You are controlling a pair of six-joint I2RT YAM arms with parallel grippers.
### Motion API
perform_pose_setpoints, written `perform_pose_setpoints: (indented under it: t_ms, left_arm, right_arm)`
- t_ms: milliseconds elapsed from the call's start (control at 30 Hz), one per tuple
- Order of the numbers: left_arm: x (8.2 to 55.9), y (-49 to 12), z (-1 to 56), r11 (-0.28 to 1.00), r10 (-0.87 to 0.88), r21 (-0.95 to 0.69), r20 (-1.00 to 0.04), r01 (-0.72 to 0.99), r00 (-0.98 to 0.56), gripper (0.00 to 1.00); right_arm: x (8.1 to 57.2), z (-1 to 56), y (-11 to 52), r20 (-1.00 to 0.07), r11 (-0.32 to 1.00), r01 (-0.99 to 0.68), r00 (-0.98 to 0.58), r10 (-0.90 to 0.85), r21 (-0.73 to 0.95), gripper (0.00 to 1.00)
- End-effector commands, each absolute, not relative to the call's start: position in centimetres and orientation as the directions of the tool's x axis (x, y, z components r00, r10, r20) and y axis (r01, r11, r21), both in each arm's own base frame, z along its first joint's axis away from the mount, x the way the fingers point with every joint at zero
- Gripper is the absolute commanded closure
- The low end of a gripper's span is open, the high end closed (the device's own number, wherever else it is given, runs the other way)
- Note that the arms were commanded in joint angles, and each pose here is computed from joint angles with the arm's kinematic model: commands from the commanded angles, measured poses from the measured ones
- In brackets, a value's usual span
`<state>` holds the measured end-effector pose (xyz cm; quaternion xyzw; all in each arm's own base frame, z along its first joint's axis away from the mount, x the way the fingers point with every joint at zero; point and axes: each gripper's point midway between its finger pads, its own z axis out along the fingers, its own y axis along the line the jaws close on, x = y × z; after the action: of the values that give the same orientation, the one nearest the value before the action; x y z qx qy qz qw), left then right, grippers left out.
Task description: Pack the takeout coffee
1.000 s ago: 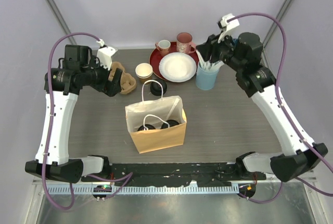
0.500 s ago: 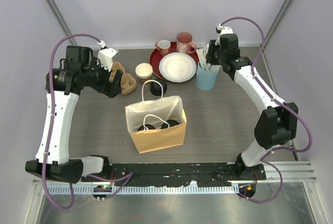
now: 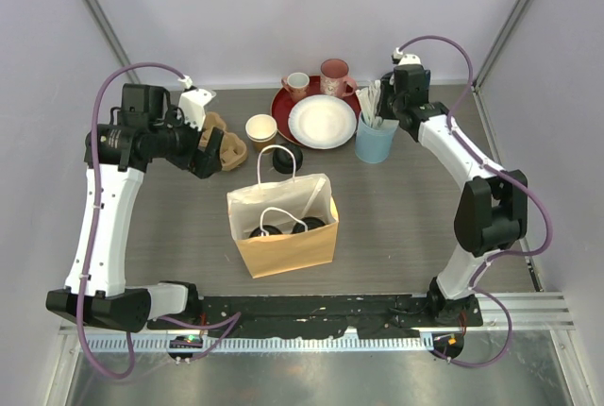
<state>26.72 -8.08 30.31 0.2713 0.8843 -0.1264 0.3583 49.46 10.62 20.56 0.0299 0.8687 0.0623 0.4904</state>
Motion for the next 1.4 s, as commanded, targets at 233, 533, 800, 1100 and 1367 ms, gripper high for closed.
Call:
perform_pose_setpoints:
  t_ms: [233, 533, 800, 1100, 1367]
  left_arm:
    - [26.4, -8.5, 31.5, 0.793, 0.402, -0.015, -0.738, 0.609, -0.542, 0.16]
    - [26.4, -8.5, 31.5, 0.789, 0.408, -0.013, -0.736, 0.614, -0.540, 0.15]
    - [26.7, -8.5, 31.6, 0.793, 0.403, -0.013, -0.738, 0.609, -0.541, 0.16]
    - [27.9, -8.4, 30.1, 0.819, 0.377, -0.037, -0.717, 0.573, -0.586, 0.16]
    - [28.2, -8.3, 29.9, 0.825, 0.373, -0.034, -0.716, 0.564, -0.590, 0.16]
  right_arm:
    - [52.1, 22.5, 10.4, -0.886, 0.990, -0.011, -0.448, 0.120, 0.139, 0.84]
    - [50.3, 26.7, 9.5, -0.922, 0.994, -0.026, -0.377, 0.093, 0.111, 0.99]
    - [47.9, 32.9, 8.7, -0.961, 0.996, -0.046, -0.269, 0.063, 0.078, 0.99]
    - [41.4, 46.2, 8.2, -0.994, 0.989, -0.103, 0.013, 0.107, 0.105, 0.99]
    - [30.4, 50.6, 18.3, -0.956, 0.661, -0.725, 0.016, 0.294, 0.192, 0.99]
